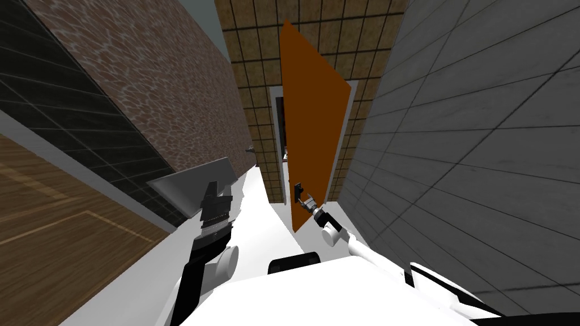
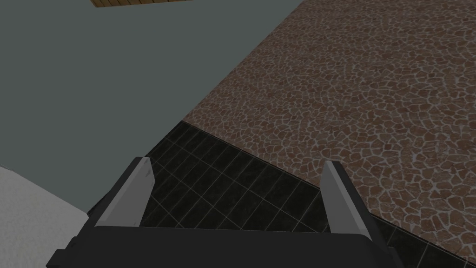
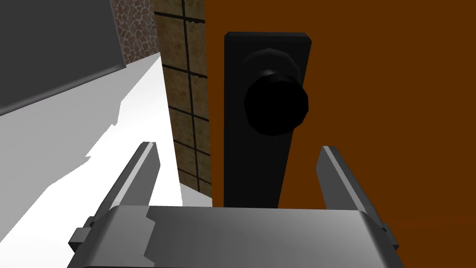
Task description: Pull the door open
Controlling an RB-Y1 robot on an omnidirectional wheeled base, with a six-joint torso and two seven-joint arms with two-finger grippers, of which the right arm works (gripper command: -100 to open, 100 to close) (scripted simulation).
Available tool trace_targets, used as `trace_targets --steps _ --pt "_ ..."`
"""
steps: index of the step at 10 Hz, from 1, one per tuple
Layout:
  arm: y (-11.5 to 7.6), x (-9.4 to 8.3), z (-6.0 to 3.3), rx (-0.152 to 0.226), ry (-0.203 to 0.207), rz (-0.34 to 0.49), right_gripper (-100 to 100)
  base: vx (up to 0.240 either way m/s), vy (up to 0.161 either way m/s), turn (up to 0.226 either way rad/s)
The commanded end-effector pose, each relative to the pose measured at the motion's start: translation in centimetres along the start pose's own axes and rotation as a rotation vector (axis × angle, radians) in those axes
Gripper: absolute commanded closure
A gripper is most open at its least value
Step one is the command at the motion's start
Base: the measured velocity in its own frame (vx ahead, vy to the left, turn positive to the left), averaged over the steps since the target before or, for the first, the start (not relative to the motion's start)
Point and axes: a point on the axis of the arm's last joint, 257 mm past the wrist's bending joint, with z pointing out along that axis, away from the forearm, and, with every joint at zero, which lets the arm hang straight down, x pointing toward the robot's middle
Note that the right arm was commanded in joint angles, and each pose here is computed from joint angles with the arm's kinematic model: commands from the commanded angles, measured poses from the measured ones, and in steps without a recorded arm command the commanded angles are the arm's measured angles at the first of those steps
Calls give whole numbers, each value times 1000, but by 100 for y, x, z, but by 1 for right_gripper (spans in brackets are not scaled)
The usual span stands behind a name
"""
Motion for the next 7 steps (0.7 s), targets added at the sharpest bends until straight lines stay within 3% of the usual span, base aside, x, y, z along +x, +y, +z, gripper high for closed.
trace_targets --steps 1,4,7 --pt "120 -31 6 -18 1 2 -100 32 92 116" --pt "550 -24 -2 -77 3 3 -100 49 71 236" --pt "862 1 -18 -120 8 3 -100 41 -15 206"
